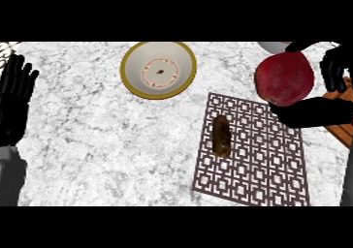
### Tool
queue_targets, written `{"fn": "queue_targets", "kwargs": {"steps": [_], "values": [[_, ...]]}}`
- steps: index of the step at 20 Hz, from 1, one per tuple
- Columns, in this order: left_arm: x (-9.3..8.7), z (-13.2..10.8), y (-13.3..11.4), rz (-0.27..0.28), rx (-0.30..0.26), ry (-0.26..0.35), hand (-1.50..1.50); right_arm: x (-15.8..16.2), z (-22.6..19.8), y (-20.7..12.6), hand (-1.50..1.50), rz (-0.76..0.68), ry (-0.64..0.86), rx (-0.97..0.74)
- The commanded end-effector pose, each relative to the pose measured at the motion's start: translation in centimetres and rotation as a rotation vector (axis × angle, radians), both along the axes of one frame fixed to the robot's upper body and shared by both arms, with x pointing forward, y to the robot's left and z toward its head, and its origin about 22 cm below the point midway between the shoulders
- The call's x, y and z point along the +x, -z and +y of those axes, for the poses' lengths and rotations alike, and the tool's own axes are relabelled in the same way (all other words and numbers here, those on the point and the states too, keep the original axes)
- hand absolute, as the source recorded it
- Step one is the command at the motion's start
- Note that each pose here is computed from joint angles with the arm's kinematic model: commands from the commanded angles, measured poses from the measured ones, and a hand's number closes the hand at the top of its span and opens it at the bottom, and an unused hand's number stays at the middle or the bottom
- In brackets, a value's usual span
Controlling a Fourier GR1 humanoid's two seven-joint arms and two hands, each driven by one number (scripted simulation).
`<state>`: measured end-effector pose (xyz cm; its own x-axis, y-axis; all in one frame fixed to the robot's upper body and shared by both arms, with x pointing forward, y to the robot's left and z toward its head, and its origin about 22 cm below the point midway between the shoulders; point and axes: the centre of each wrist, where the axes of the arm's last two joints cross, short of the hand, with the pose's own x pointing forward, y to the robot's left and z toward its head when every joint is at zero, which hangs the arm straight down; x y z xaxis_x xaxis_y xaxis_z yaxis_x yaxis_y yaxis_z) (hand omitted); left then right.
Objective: Pick the pear from the placemat and place it in the bowl
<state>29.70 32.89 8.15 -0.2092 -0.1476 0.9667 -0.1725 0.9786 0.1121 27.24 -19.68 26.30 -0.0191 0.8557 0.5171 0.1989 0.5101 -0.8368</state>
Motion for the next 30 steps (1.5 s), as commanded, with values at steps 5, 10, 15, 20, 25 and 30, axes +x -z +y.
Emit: {"fn": "queue_targets", "kwargs": {"steps": [5, 10, 15, 20, 25, 30], "values": [[-0.1, -0.6, 0.7, 0.007, -0.006, -0.001, 0.00, 4.7, 7.6, -3.2, 1.50, 0.039, -0.070, 0.050], [-0.6, -0.5, 0.8, 0.006, -0.011, 0.020, 0.00, 8.8, 10.3, -2.1, 1.50, 0.128, -0.106, 0.021], [0.2, -0.5, 0.5, -0.005, -0.013, 0.028, 0.00, 12.4, 13.3, 0.2, 1.50, 0.193, -0.109, 0.042], [0.8, -2.2, 0.4, -0.011, 0.013, 0.039, 0.00, 14.4, 14.6, 4.8, 1.50, 0.241, -0.126, 0.022], [0.9, -2.4, 0.9, -0.012, 0.001, 0.040, 0.00, 15.5, 17.0, 6.8, 1.50, 0.249, -0.046, -0.051], [1.1, -1.8, -1.0, -0.007, 0.000, 0.053, 0.00, 16.8, 16.1, 9.8, 1.50, 0.328, 0.111, -0.020]]}}
